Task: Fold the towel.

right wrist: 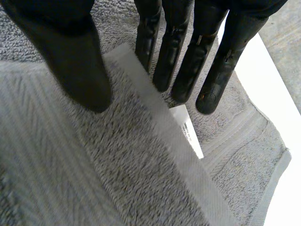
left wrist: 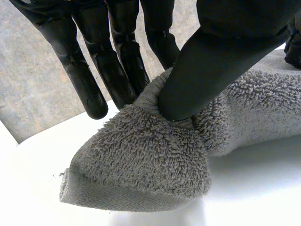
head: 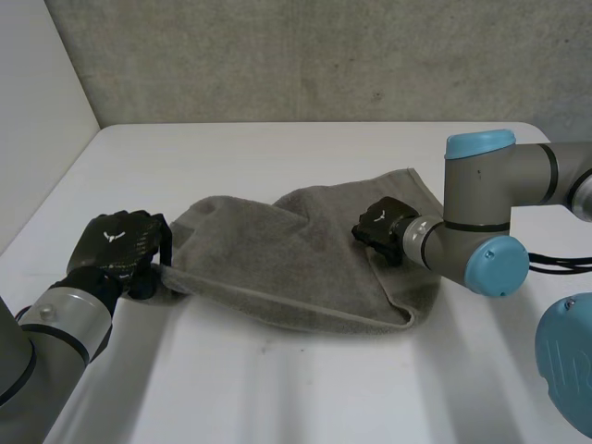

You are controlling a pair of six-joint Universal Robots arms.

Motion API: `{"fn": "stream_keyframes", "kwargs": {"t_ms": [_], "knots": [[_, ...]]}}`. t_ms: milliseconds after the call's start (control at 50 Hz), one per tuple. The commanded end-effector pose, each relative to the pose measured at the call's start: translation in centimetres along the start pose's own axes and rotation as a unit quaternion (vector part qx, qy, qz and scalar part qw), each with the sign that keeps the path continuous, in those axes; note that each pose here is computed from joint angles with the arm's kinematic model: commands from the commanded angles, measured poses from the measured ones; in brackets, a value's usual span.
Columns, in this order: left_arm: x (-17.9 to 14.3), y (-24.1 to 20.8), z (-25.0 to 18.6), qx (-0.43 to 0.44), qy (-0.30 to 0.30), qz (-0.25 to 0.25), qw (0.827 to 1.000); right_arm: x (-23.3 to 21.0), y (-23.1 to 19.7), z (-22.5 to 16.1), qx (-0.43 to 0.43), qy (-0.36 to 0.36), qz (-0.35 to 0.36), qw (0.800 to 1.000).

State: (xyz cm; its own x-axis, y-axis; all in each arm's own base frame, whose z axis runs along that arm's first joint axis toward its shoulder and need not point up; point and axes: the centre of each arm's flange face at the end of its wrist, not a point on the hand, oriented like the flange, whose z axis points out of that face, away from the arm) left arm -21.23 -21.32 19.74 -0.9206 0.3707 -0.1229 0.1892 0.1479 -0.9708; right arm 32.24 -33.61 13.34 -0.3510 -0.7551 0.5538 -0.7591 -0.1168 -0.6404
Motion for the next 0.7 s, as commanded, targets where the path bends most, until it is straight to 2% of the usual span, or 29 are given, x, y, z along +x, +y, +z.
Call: {"fn": "stream_keyframes", "kwargs": {"t_ms": [20,480,580,640,680,700], "knots": [[0.0,0.0,0.0,0.0,0.0,0.0,1.0,0.2,-0.1,-0.2,0.001,0.003,0.002,1.0],[0.0,0.2,0.1,-0.003,0.0,0.0,1.0,0.2,0.0,-0.3,-0.004,0.004,0.02,1.0],[-0.1,0.0,0.2,-0.001,-0.002,0.0,1.0,3.9,-2.2,-3.0,0.014,0.065,0.102,0.993],[-0.5,-0.2,0.3,0.002,-0.009,-0.002,1.0,5.3,-2.6,-4.2,0.023,0.081,0.121,0.989],[-0.8,-0.3,0.4,0.004,-0.013,-0.002,1.0,8.2,-2.4,-7.1,0.031,0.109,0.167,0.98],[-1.0,-0.6,0.5,0.008,-0.016,-0.002,1.0,8.2,-2.4,-7.1,0.031,0.109,0.167,0.979]]}}
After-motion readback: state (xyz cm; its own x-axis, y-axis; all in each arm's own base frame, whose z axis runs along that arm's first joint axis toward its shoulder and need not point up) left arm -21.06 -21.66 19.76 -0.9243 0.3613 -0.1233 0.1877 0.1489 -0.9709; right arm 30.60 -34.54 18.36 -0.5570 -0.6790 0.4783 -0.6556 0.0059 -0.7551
